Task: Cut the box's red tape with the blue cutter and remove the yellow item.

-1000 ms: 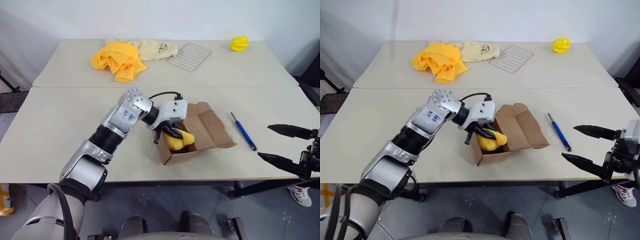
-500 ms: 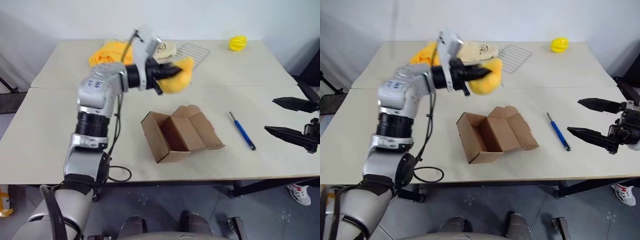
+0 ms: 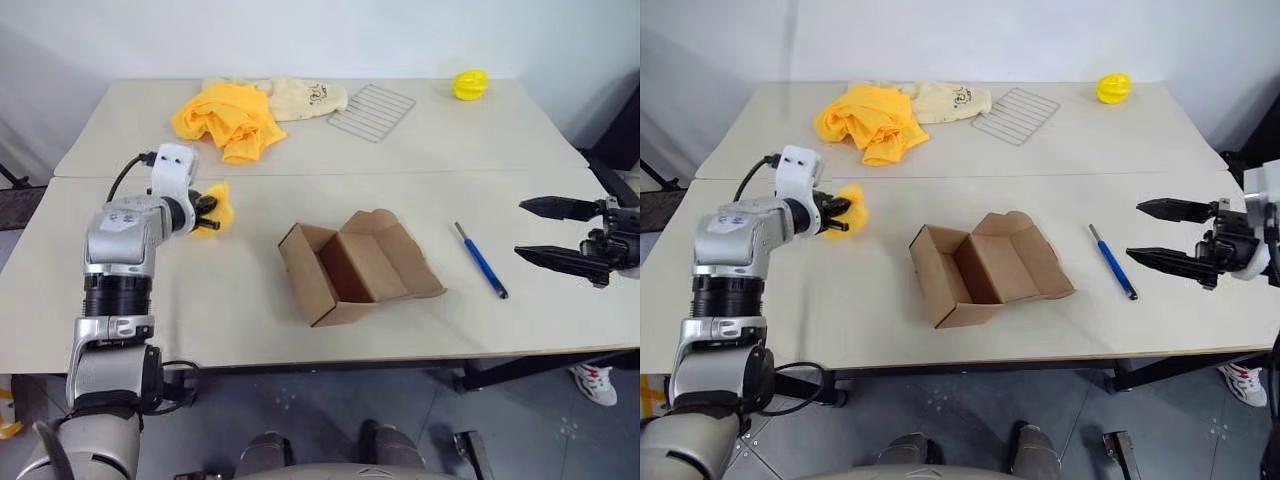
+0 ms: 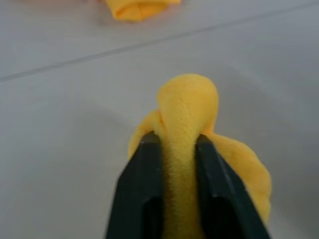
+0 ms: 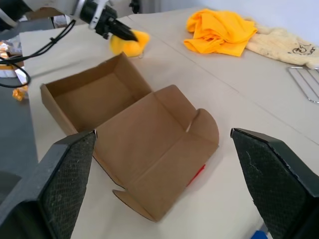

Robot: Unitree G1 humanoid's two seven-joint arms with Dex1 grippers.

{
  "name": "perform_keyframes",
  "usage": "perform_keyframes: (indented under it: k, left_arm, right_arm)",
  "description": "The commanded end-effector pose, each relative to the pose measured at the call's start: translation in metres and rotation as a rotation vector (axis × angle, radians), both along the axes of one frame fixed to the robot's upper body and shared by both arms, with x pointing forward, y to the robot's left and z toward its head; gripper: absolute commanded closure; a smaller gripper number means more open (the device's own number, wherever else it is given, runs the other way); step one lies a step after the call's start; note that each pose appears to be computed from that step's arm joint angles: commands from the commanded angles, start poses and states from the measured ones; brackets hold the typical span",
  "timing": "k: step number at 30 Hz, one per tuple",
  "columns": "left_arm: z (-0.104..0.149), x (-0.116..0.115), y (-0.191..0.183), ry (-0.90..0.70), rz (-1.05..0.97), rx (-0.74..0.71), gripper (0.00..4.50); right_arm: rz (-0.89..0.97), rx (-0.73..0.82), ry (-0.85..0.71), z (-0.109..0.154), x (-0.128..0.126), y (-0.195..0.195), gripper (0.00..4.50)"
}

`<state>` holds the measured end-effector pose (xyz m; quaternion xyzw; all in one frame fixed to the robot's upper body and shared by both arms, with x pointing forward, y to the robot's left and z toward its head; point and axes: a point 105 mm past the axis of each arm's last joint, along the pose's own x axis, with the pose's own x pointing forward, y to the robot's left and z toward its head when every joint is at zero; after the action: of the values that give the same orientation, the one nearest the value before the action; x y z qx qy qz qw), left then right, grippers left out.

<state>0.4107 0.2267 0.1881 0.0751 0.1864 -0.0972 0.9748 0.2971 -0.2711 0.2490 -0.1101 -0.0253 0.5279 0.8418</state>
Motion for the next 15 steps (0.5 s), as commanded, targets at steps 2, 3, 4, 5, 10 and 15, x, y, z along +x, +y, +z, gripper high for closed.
perform_keyframes:
  k: [2, 3, 4, 5, 10, 15]
  left_arm:
    - [0.024, -0.019, 0.001, -0.056, -0.027, 0.011, 2.16]
    - [0.027, -0.023, 0.001, -0.063, -0.037, 0.007, 1.82]
    - [0.03, -0.025, 0.001, -0.075, -0.038, 0.006, 1.58]
    - [0.036, -0.028, 0.0, -0.09, -0.058, -0.011, 1.28]
    - [0.064, -0.05, 0.001, -0.245, -0.166, 0.043, 0.01]
    - [0.069, -0.093, -0.023, -0.447, -0.453, 0.121, 0.01]
  right_arm:
    - [0.057, -0.004, -0.028, 0.007, 0.003, 0.006, 0.0]
    - [0.058, -0.005, -0.026, 0.007, 0.004, 0.006, 0.0]
    - [0.058, -0.007, -0.024, 0.007, 0.004, 0.006, 0.0]
    - [0.06, -0.008, -0.024, 0.007, 0.005, 0.006, 0.0]
    - [0.068, -0.012, -0.024, 0.009, 0.007, 0.006, 0.0]
    - [0.052, -0.034, -0.011, 0.008, 0.009, 0.001, 0.0]
